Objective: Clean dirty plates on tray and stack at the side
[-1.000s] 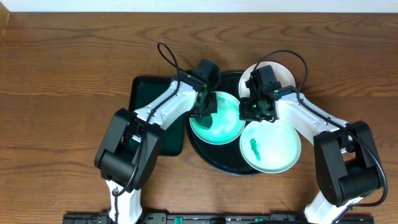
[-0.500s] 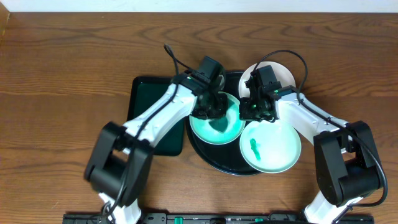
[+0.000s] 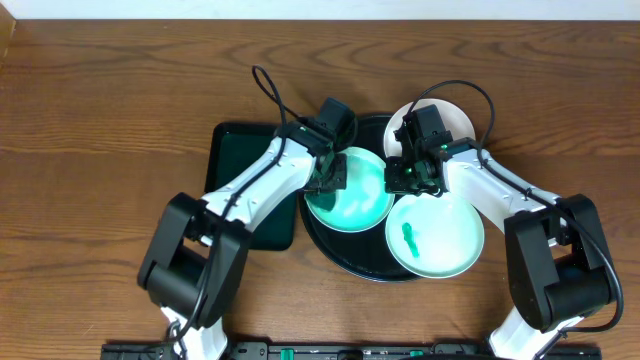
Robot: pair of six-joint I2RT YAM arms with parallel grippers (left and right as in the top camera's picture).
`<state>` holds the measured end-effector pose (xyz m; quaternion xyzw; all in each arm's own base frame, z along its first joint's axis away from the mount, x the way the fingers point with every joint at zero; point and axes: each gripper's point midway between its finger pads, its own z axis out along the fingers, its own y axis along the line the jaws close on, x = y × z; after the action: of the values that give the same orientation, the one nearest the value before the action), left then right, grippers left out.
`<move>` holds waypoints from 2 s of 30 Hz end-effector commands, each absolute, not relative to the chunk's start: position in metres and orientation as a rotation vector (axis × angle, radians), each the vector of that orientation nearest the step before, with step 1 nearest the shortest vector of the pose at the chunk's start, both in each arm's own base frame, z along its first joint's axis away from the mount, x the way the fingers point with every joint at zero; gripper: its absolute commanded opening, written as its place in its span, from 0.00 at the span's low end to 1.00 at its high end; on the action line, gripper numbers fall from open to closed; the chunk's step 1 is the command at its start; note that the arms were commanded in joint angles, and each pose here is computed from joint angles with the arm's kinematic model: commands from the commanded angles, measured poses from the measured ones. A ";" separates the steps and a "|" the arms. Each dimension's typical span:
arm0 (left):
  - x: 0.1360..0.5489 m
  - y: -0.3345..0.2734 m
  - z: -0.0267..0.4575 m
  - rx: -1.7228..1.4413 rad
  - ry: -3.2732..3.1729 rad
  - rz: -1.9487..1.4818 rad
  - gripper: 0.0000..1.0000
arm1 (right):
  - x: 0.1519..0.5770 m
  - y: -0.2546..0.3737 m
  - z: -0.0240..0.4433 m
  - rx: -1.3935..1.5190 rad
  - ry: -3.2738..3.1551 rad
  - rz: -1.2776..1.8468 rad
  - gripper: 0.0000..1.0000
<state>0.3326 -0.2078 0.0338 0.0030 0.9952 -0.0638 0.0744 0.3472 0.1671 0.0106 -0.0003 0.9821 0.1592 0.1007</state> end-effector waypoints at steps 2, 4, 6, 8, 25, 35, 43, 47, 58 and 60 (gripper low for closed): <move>0.327 -0.197 0.006 -0.060 3.029 -0.087 0.07 | 0.345 0.171 0.009 -0.021 2.905 0.482 0.01; 0.321 -0.200 -0.004 -0.046 3.060 -0.083 0.07 | 0.344 0.171 0.009 -0.021 2.906 0.482 0.01; 0.313 -0.207 -0.014 -0.028 3.102 -0.112 0.07 | 0.344 0.171 0.009 -0.022 2.906 0.481 0.01; 0.300 -0.221 -0.020 0.003 3.157 -0.193 0.08 | 0.344 0.171 0.009 -0.022 2.906 0.481 0.01; 0.296 -0.282 0.049 0.156 3.044 -0.628 0.07 | 0.345 0.171 0.009 -0.021 2.905 0.482 0.01; 0.328 -0.246 0.081 0.094 2.850 -0.323 0.07 | 0.344 0.171 0.009 -0.021 2.906 0.482 0.01; 0.330 -0.213 0.068 0.060 2.838 -0.077 0.08 | 0.344 0.171 0.009 -0.021 2.906 0.482 0.01; 0.325 -0.210 0.056 0.062 2.857 -0.058 0.08 | 0.344 0.171 0.009 -0.021 2.906 0.481 0.01; 0.321 -0.207 0.018 0.021 2.892 -0.033 0.08 | 0.345 0.171 0.009 -0.021 2.905 0.482 0.01; 0.316 -0.208 0.009 0.012 2.924 -0.034 0.08 | 0.345 0.171 0.009 -0.021 2.905 0.482 0.01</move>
<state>0.3232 -0.2164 0.0287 0.0204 0.9907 -0.0297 0.1310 0.3485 0.1641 0.0099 -0.0006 0.9831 0.1507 0.1042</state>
